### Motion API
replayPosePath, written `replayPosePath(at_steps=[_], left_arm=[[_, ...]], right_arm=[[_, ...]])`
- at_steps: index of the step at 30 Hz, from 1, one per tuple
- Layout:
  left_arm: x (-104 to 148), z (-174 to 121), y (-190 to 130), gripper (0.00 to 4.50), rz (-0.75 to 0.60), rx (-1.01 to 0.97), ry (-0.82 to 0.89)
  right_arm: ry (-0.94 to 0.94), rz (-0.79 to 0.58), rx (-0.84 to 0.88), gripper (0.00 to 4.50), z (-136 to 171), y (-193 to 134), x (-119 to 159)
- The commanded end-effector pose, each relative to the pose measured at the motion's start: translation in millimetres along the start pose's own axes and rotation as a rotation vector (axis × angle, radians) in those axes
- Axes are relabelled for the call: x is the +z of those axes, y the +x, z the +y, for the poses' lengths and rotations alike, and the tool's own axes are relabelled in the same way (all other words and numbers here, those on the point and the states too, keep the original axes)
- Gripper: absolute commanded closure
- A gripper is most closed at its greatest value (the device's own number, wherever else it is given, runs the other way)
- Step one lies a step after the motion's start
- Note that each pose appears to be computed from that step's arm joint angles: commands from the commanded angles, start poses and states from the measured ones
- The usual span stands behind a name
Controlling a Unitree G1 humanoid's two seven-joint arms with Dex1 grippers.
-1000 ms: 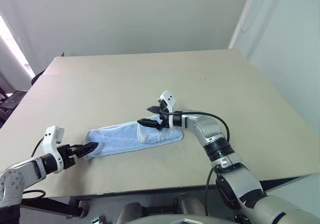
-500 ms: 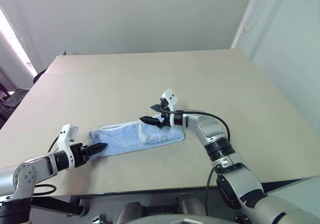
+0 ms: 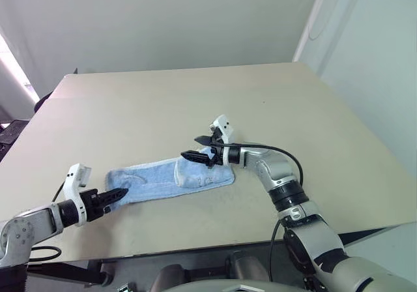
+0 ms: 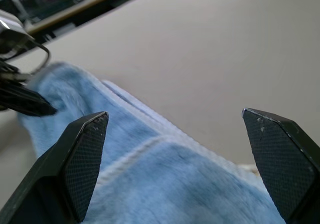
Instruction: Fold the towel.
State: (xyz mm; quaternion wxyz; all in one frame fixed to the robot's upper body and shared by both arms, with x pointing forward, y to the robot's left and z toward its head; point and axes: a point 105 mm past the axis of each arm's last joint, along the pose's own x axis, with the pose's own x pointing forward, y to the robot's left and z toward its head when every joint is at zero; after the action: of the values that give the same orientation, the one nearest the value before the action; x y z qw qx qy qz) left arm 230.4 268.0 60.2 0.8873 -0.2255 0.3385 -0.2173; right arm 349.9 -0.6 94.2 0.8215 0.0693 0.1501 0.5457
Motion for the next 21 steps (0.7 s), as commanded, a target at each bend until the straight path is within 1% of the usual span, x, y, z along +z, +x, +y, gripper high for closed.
replayPosePath(at_steps=[1, 5, 8, 10, 13, 16, 21], left_arm=[[17, 4, -23, 4.46, -0.059, 0.034, 0.026], [14, 13, -42, 4.46, -0.022, 0.093, 0.049], [19, 25, -62, 4.46, -0.023, 0.151, 0.054], [25, 27, -74, 4.46, -0.024, 0.165, 0.064], [33, 15, -79, 4.46, -0.003, 0.135, 0.121], [43, -6, -70, 4.46, -0.007, 0.060, 0.183], [47, -38, -53, 4.46, 0.031, -0.072, 0.238]], right_arm=[[-0.018, -0.065, 0.047, 0.00, 8, -6, 21], [-0.009, -0.050, 0.054, 0.00, 8, -10, 18], [-0.008, -0.036, 0.052, 0.00, 7, -13, 15], [-0.008, -0.027, 0.046, 0.00, 5, -15, 12], [-0.002, -0.011, 0.027, 0.00, 1, -17, 7], [0.000, -0.008, 0.009, 0.00, -2, -18, 5], [0.024, -0.007, -0.016, 0.00, -9, -27, 6]])
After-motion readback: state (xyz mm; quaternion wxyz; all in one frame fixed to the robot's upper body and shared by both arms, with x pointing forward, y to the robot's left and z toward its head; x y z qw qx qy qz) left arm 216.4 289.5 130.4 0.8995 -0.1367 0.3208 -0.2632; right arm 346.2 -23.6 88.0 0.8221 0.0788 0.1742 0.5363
